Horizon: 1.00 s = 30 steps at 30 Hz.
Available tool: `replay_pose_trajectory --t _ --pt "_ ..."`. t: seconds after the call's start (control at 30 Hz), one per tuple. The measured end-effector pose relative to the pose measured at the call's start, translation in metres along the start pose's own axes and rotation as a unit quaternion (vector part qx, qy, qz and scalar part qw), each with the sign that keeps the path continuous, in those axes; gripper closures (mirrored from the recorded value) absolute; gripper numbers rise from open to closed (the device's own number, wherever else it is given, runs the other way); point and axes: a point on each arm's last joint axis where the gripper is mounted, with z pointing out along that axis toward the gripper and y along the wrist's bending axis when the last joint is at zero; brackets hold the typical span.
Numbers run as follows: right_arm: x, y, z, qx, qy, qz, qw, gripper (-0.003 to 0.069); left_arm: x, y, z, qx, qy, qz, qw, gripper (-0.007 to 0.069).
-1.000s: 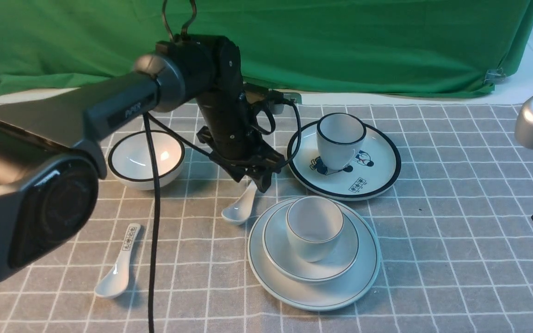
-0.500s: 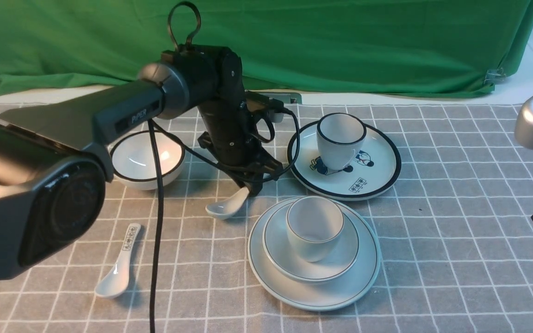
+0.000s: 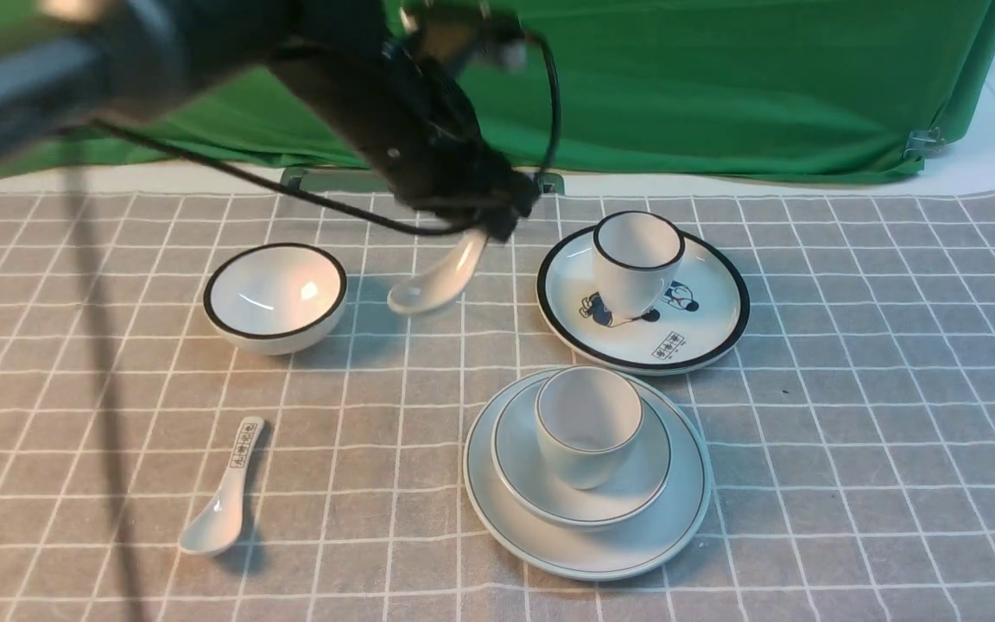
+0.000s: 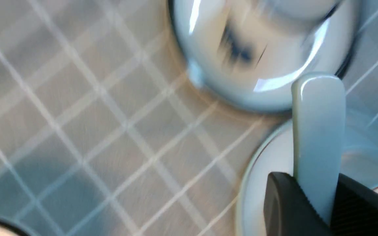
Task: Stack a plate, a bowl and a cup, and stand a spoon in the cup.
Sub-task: Use the left arm to put the blue soup spoon into the blue teacup in the middle
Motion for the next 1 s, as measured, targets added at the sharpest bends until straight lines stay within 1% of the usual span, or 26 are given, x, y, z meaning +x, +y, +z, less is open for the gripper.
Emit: replay_pose_trajectory --t 0.1,0.17,0.2,0.3,0.33,0.5,0.63,0.7,0.8,1.0 --pt "0.007 -0.002 -0.011 0.002 -0.02 0.006 1.0 0.0607 0.011 -0.02 -0.013 0.015 -0.109 -0.002 0.994 0.0507" --pt "0.011 -0.003 -0.019 0.003 -0.035 0.009 0.999 0.0607 0.028 -0.036 -0.012 0.002 -0.16 0.017 0.987 0.0507" --pt "0.014 -0.004 -0.023 0.003 -0.042 0.011 0.999 0.0607 0.036 -0.043 -0.009 -0.005 -0.177 0.014 0.984 0.0507" --pt "0.019 -0.005 -0.03 0.004 -0.056 0.013 0.998 0.0607 0.054 -0.059 0.003 -0.023 -0.18 0.04 0.983 0.0507" --pt "0.021 -0.005 -0.033 0.005 -0.062 0.015 0.998 0.0607 0.06 -0.068 0.008 -0.022 -0.174 0.05 0.983 0.0507" --pt "0.022 -0.006 -0.034 0.004 -0.065 0.023 0.998 0.0607 0.06 -0.097 0.012 0.012 -0.175 0.117 0.978 0.0507" --pt "0.022 -0.006 -0.034 0.004 -0.065 0.026 0.998 0.0607 0.046 -0.101 -0.004 0.015 -0.204 0.128 0.97 0.0507" --pt "0.022 -0.006 -0.034 0.004 -0.065 0.027 0.998 0.0607 0.035 -0.097 -0.025 0.002 -0.236 0.117 0.965 0.0507" --pt "0.022 -0.006 -0.034 0.004 -0.065 0.027 0.997 0.0604 0.03 -0.097 -0.044 0.002 -0.259 0.091 0.962 0.0507" --pt "0.022 -0.006 -0.035 0.004 -0.067 0.029 0.997 0.0586 0.028 -0.098 -0.055 0.005 -0.271 0.087 0.959 0.0507"
